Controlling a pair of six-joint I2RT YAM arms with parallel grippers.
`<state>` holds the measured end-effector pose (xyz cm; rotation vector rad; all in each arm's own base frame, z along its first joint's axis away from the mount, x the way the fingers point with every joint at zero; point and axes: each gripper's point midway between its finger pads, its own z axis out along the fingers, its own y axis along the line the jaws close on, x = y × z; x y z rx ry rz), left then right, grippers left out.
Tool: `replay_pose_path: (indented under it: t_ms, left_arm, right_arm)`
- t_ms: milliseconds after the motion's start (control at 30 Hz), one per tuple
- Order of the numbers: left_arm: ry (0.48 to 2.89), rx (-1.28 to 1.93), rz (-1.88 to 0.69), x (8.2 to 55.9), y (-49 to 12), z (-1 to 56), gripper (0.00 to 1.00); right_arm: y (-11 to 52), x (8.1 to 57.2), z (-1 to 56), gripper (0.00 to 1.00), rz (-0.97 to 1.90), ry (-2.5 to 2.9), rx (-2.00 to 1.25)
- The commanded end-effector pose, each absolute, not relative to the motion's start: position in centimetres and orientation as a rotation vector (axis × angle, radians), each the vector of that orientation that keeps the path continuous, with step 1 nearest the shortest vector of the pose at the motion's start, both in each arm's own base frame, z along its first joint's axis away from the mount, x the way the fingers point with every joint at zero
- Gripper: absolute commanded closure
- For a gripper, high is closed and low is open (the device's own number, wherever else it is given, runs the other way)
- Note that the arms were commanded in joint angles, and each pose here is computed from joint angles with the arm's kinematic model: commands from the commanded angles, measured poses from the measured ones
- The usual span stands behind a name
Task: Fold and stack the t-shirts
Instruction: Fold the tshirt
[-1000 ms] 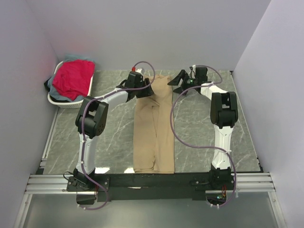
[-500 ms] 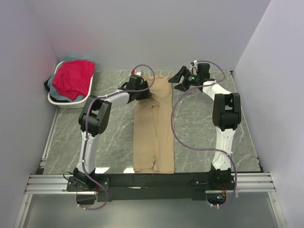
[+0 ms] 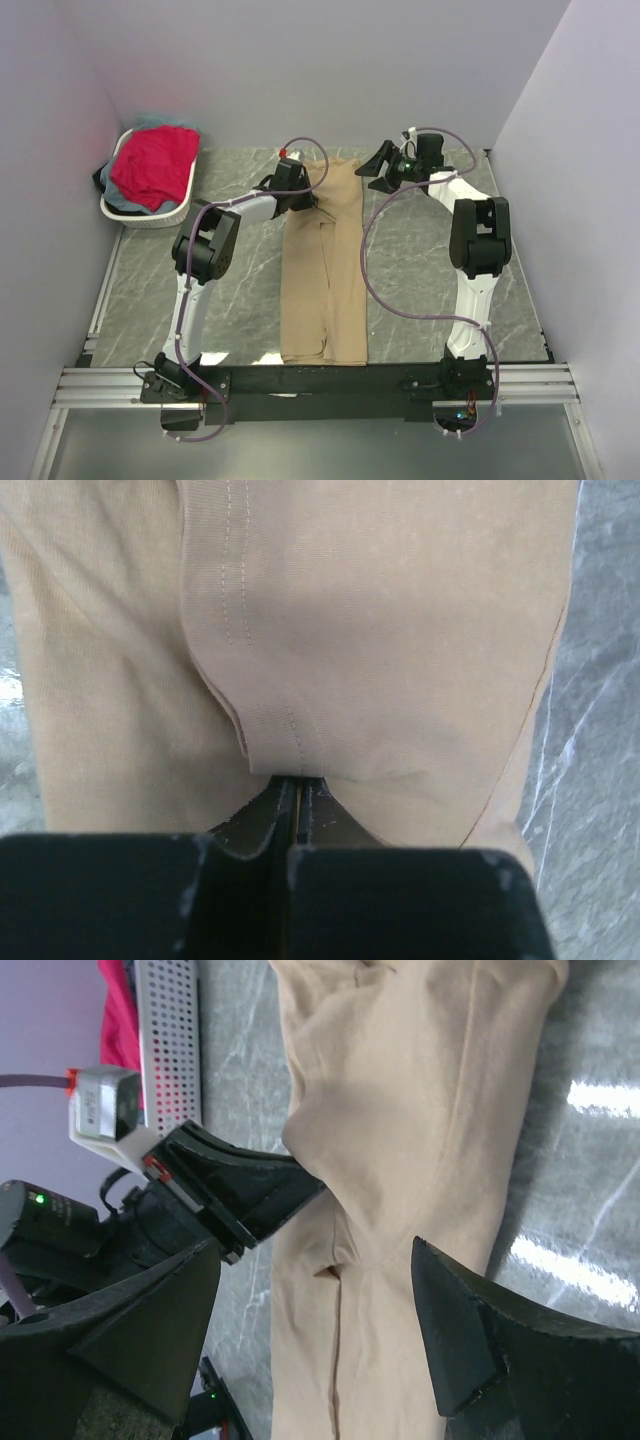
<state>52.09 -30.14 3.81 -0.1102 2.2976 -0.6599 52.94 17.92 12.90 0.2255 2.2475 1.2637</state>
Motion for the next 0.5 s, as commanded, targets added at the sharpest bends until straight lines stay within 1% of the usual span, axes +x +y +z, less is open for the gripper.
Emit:
replay_pose_path:
  t_ms: [0,267,467]
  left_arm:
    - [2.217,-0.096,-0.687,53.0,-30.8,7.7,0.99]
    - [2.240,-0.086,-0.699,51.3,-30.4,11.3,0.99]
    - [2.293,-0.110,-0.713,49.8,-30.1,11.1,0.99]
  right_arm:
    - [18.3,52.3,15.5,0.17,1.249,2.198,0.152]
    - [18.4,50.7,14.6,0.17,1.247,2.220,0.153]
    - [18.7,49.7,14.2,0.17,1.244,2.235,0.141]
